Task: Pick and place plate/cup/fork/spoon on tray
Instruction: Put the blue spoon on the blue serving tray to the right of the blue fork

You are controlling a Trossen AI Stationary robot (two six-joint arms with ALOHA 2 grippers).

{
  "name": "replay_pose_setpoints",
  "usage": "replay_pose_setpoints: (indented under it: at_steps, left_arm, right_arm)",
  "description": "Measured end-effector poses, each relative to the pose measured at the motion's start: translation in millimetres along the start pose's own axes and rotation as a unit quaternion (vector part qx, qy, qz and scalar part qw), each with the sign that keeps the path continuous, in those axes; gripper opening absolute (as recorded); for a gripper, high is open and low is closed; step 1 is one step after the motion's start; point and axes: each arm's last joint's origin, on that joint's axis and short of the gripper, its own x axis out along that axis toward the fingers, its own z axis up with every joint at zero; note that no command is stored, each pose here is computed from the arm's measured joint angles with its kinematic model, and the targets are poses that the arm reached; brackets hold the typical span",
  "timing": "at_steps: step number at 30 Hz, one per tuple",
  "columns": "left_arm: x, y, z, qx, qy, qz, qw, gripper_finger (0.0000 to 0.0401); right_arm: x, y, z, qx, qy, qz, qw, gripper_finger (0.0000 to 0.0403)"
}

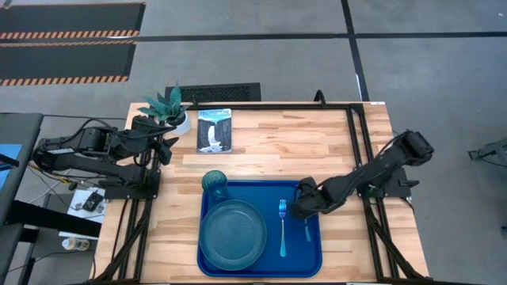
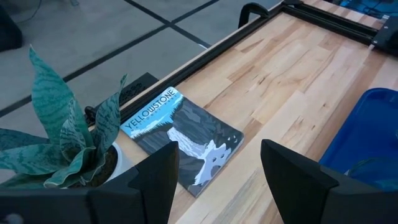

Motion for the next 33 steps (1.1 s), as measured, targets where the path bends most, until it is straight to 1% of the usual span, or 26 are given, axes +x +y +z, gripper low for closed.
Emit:
replay_pose_setpoints:
  at_steps: [6, 9, 18, 23, 29, 33]
  left_arm:
    - [0.0, 0.1, -0.2, 0.001, 0.001, 0.001, 1.0, 0.0215]
    - [0.0, 0.2, -0.2, 0.001, 0.001, 0.001, 1.0, 0.0215]
    - [0.0, 0.2, -0.3, 0.003, 0.001, 0.001, 1.0, 0.0215]
    - [0.0, 0.3, -0.3, 0.007, 0.001, 0.002, 1.0, 0.0215]
    - [0.0, 0.3, -0.3, 0.007, 0.001, 0.002, 1.0, 0.0215]
    - [0.0, 0.3, -0.3, 0.007, 0.001, 0.002, 1.0, 0.0215]
  right_arm:
    - [18.6, 17.4, -6.5, -0.001, 0.035, -0.028, 0.999, 0.001]
    - [25.6, 25.5, -12.6, 0.001, 0.037, -0.035, 0.999, 0.001]
    - [49.5, 29.2, -24.2, 0.039, 0.05, -0.068, 0.996, 0.0011]
    - [48.4, 28.6, -23.5, 0.047, 0.046, -0.07, 0.995, 0.0019]
    - [46.2, 28.5, -19.9, 0.051, 0.041, -0.069, 0.995, 0.0049]
    - [47.2, 28.8, -20.6, 0.05, 0.042, -0.069, 0.995, 0.0061]
